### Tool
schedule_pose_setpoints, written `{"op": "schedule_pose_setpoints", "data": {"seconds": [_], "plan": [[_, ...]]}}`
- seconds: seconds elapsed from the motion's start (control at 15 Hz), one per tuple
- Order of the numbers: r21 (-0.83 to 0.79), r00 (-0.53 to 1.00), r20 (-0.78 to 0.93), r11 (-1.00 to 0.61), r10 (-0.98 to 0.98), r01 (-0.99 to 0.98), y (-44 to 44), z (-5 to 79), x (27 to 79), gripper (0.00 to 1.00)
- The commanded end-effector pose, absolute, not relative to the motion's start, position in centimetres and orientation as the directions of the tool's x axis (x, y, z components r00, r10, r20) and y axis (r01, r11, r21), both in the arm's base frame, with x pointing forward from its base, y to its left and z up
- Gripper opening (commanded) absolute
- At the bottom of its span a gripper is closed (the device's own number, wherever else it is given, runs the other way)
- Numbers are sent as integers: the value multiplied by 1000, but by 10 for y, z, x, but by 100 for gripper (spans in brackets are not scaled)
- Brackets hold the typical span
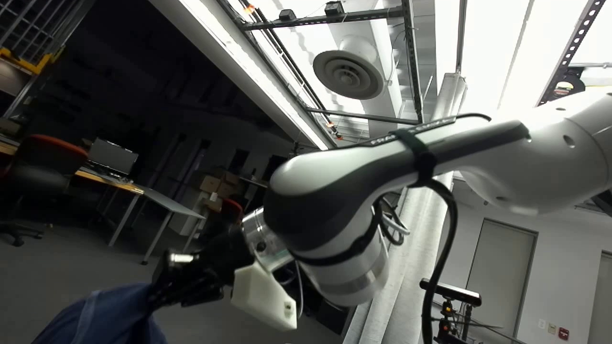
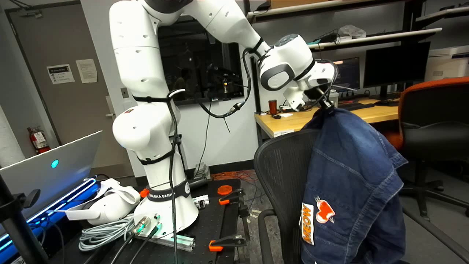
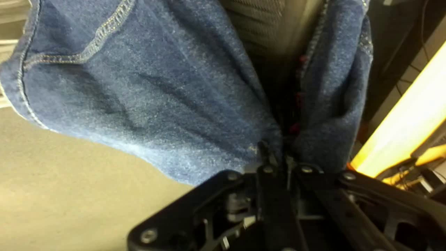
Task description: Place the denim jacket on the seat of the black chair
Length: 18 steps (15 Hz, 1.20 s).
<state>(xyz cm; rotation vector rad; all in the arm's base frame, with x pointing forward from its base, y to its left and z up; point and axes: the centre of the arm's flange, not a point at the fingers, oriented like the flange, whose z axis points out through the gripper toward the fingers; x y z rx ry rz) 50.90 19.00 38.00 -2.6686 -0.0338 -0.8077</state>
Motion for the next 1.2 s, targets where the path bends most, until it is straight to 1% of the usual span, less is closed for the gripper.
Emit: {"op": "schedule_pose_setpoints", "data": {"seconds": [0.0,0.2,0.47,0.67,1.13], "plan": [[-404,740,649,-904,-178,137,168,471,511,2],[-438,654,716,-886,-242,152,156,530,517,2],[-442,555,783,-879,-281,178,125,607,524,2],[-456,500,807,-870,-315,187,96,662,528,2],[-460,379,859,-844,-344,276,61,776,505,2]]}}
